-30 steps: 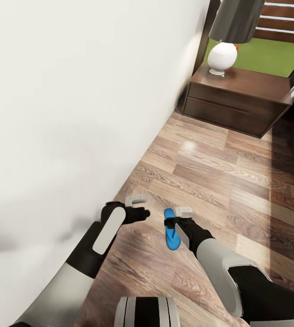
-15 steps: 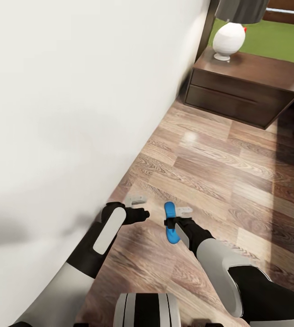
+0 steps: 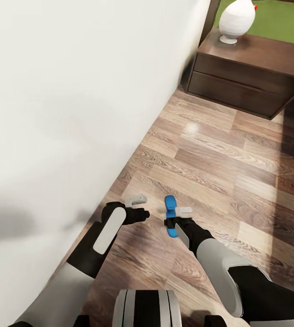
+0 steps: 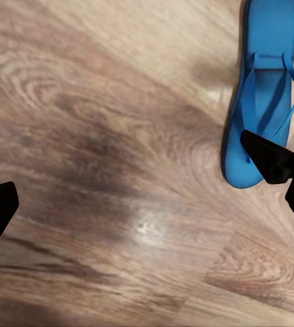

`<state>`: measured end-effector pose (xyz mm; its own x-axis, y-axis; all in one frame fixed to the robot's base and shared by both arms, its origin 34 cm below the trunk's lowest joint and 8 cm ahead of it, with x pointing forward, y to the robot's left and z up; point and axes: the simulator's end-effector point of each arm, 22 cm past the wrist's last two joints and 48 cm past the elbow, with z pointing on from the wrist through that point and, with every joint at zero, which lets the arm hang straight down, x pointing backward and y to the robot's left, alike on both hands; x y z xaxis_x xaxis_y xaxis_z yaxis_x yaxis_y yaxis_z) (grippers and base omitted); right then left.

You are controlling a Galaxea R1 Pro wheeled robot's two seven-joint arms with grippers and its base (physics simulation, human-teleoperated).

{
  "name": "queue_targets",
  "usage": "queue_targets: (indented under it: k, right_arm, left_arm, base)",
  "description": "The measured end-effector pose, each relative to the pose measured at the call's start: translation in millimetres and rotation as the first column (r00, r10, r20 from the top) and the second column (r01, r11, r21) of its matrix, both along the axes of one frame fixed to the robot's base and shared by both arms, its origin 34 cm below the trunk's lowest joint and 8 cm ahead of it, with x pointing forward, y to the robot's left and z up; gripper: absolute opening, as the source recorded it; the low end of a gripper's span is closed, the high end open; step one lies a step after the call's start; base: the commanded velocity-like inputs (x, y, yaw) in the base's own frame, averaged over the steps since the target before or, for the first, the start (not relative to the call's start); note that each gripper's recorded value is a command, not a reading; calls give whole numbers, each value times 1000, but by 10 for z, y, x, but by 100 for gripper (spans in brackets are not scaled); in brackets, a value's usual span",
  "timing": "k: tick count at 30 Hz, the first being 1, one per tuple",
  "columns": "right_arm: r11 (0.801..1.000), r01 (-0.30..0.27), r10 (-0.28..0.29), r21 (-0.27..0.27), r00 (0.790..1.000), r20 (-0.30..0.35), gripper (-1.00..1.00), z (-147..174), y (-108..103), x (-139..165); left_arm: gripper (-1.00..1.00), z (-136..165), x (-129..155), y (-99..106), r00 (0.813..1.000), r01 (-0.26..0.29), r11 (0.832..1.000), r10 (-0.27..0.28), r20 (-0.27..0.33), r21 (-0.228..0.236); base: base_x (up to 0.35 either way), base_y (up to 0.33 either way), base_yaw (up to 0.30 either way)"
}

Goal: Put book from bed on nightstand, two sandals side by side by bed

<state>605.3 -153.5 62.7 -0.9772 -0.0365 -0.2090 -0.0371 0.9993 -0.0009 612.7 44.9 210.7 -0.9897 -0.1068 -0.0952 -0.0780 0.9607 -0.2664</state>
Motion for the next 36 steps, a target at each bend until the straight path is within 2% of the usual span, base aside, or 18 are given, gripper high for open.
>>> queue_targets:
  k: [9, 17, 32, 36]
  right_arm:
    - [1000, 0, 0, 0, 1000, 1, 100, 2, 1, 5]
    - [1000, 0, 0, 1, 1000, -31, 100, -173, 3, -131]
    - [1000, 0, 0, 1, 1000, -31, 100, -172, 3, -130]
    - [1000, 0, 0, 1, 999, -47, 100, -259, 3, -204]
  left_arm:
    - [100, 3, 0, -10, 1000, 1, 1000, -1, 0, -4]
    - [100, -174, -95, -21, 999, 2, 1000, -2, -32, -9]
    - [100, -166, -93, -37, 1000, 2, 1000, -3, -31, -16]
    - [100, -254, -142, -38, 999, 2, 1000, -3, -48, -17]
  base:
    - [0, 0, 0]
    - [0, 0, 0]
    - [0, 0, 0]
    - [0, 0, 0]
